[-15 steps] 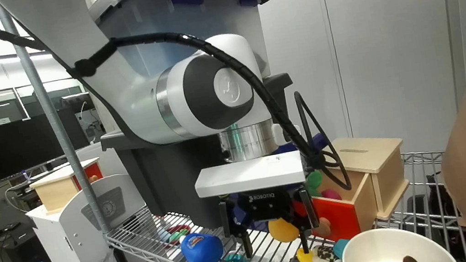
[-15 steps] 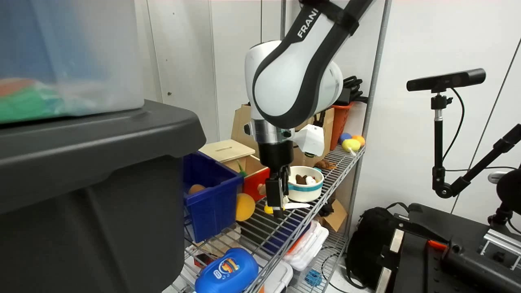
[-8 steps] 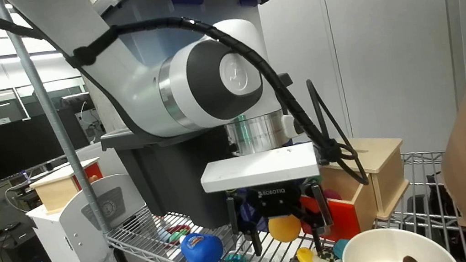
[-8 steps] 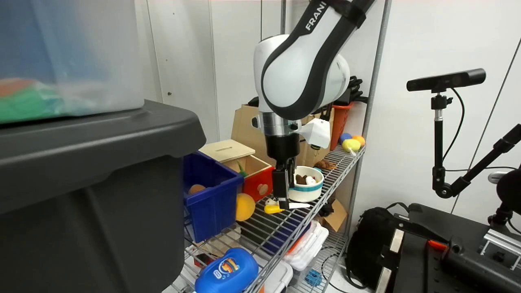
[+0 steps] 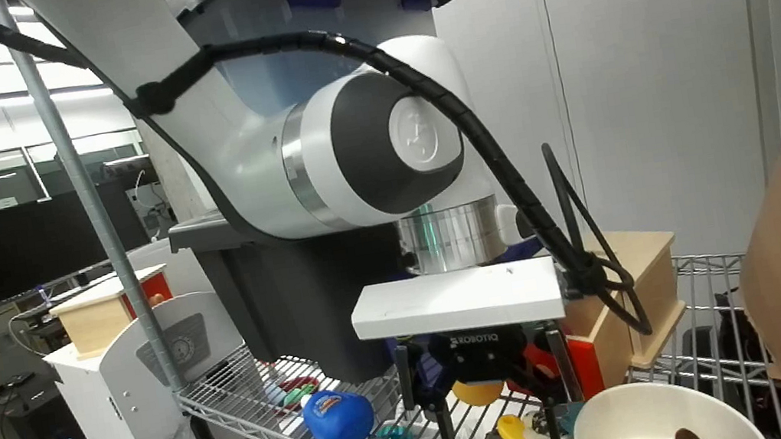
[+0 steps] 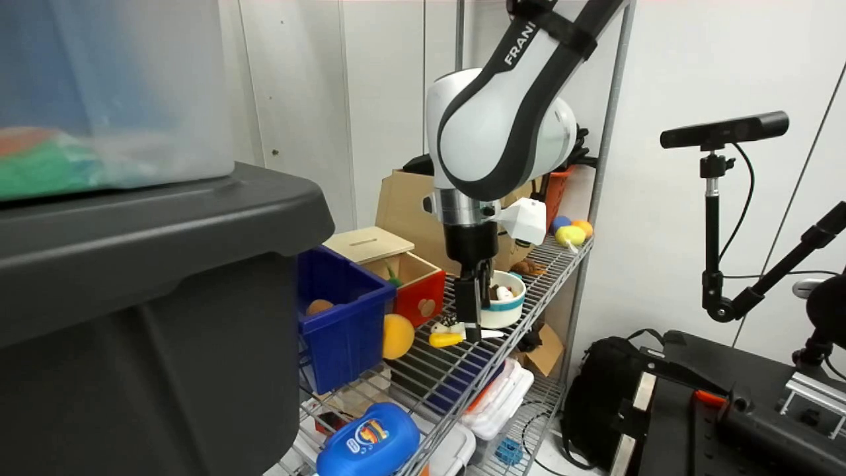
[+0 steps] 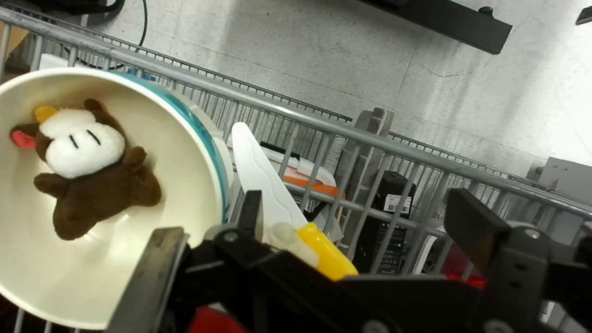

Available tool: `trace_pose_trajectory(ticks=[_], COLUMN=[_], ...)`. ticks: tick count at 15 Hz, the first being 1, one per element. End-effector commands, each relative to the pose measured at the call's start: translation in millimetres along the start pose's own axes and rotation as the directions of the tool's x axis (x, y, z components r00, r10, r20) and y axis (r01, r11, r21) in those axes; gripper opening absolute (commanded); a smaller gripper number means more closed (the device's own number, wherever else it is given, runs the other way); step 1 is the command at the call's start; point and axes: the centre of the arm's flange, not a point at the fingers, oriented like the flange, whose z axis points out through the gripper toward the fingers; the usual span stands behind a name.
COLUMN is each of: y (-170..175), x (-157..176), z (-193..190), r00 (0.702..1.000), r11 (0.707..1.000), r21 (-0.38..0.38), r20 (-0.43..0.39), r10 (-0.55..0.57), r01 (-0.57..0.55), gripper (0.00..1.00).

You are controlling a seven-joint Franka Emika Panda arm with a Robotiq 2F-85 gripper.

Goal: Pick up the white object and put it in the chest drawer

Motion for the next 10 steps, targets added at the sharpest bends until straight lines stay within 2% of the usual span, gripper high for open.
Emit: trace_pose_trajectory(ticks=[1, 10], y=[11.5, 17.1], x=[-3.6, -1.5], z=[4.9, 7.8], r00=[1.000, 1.000], r11=[1.000, 1.000], r21=[0.016, 0.012], r20=[-0.004, 0.005], r10=[0.005, 0.005], r01=[-0.005, -0.005], gripper=[1.00, 1.00])
